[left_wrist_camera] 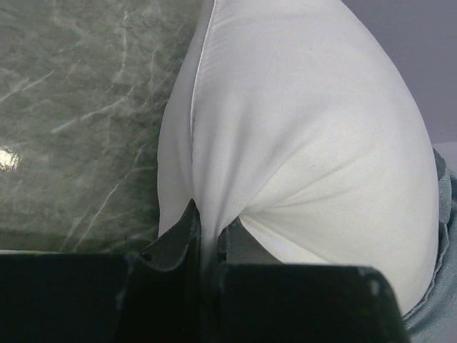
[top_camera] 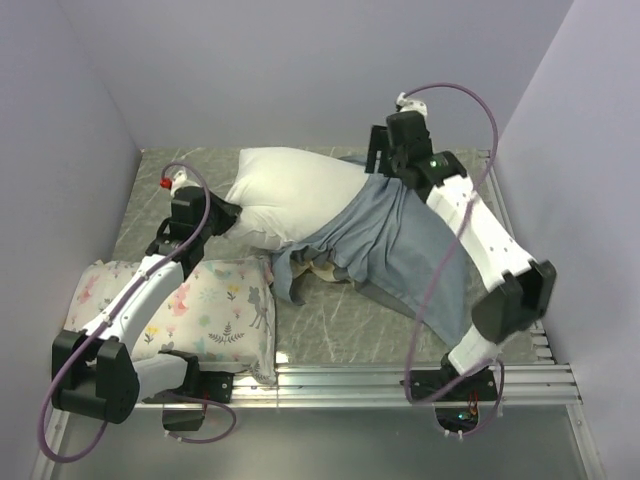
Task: Remove the pillowcase from the pillow
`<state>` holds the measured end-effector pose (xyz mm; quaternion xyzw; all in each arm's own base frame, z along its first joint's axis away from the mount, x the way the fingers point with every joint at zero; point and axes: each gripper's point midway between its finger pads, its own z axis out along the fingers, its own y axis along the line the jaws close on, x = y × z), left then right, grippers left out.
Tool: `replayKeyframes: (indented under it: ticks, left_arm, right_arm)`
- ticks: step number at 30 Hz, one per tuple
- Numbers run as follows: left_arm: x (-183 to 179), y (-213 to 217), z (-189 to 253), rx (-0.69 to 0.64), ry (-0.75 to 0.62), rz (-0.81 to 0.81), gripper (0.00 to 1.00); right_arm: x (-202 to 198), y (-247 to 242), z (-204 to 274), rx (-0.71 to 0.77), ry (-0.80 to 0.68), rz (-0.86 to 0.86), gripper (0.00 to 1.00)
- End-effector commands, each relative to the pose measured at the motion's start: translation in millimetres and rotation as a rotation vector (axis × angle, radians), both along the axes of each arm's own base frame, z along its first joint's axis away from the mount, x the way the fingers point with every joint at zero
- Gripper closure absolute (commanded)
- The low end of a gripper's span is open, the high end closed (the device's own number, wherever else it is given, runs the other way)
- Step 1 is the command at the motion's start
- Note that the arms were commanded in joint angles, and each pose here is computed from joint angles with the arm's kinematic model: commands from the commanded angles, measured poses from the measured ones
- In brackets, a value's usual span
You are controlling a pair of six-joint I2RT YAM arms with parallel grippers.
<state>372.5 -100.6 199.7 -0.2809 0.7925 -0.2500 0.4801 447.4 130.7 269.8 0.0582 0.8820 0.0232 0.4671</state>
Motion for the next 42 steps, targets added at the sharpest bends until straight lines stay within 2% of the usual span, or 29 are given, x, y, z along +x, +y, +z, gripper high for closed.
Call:
replayKeyframes:
  ticks: [1, 5, 9, 12, 16, 22, 24, 26, 27, 30, 33, 36, 37, 39, 40, 42]
  left_arm:
    - [22.3, 9.9, 65.0, 0.019, -0.170, 0.066, 1.00]
    - [29.0, 5.9, 93.5, 0.009, -0.218, 0.060, 1.00]
    - [35.3, -0.3, 108.6, 0.010, -0.238, 0.043, 1.00]
    - [38.3, -4.9, 117.2, 0.011, -0.252, 0.032, 1.00]
    - [39.8, -11.2, 125.6, 0.010, -0.266, 0.018, 1.00]
    - [41.2, -11.1, 135.6, 0.030, -0.278, 0.019, 1.00]
    - [41.9, -10.0, 139.0, 0.036, -0.285, 0.024, 1.00]
    - [42.6, -9.3, 145.4, 0.043, -0.294, 0.025, 1.00]
    - [44.2, -8.1, 146.2, 0.049, -0.294, 0.029, 1.00]
    - [47.5, 5.2, 159.2, 0.070, -0.309, 0.052, 1.00]
    - [53.9, 37.3, 168.9, 0.062, -0.315, 0.102, 1.00]
    - [59.7, 84.8, 174.4, 0.065, -0.306, 0.194, 1.00]
    - [60.4, 113.3, 178.8, 0.057, -0.308, 0.251, 1.00]
    - [59.7, 134.6, 175.9, 0.043, -0.291, 0.282, 1.00]
    - [56.8, 150.1, 177.6, 0.042, -0.291, 0.316, 1.00]
    - [52.8, 155.0, 179.3, 0.050, -0.289, 0.326, 1.00]
  right_arm:
    - [-42.1, 15.5, 62.3, -0.009, -0.193, 0.010, 0.19]
    - [-108.6, 74.7, 39.7, -0.003, -0.213, 0.162, 0.18]
    - [-160.4, 89.1, -21.6, -0.026, -0.160, 0.211, 0.17]
    - [-184.2, 103.1, -60.6, -0.032, -0.129, 0.250, 0.16]
    - [-187.3, 108.2, -94.2, -0.126, -0.096, 0.230, 0.13]
    - [-166.5, 75.6, -104.1, -0.332, -0.131, 0.014, 0.13]
    - [-161.3, 71.9, -106.1, -0.355, -0.132, 0.003, 0.19]
    - [-156.2, 63.6, -108.5, -0.373, -0.119, -0.022, 0.54]
    - [-155.6, 59.6, -109.3, -0.382, -0.115, -0.029, 0.80]
    - [-155.6, 32.7, -107.7, -0.395, -0.092, -0.089, 1.00]
    - [-158.3, -3.5, -90.7, -0.334, -0.093, -0.158, 1.00]
    - [-156.5, -53.7, -65.3, -0.244, -0.109, -0.260, 1.00]
    - [-157.6, -66.2, -57.3, -0.231, -0.118, -0.282, 1.00]
    - [-161.7, -101.8, -24.4, -0.182, -0.172, -0.356, 1.00]
    - [-163.7, -111.4, -10.6, -0.159, -0.198, -0.376, 1.00]
    - [-170.8, -119.2, 38.5, -0.065, -0.299, -0.376, 1.00]
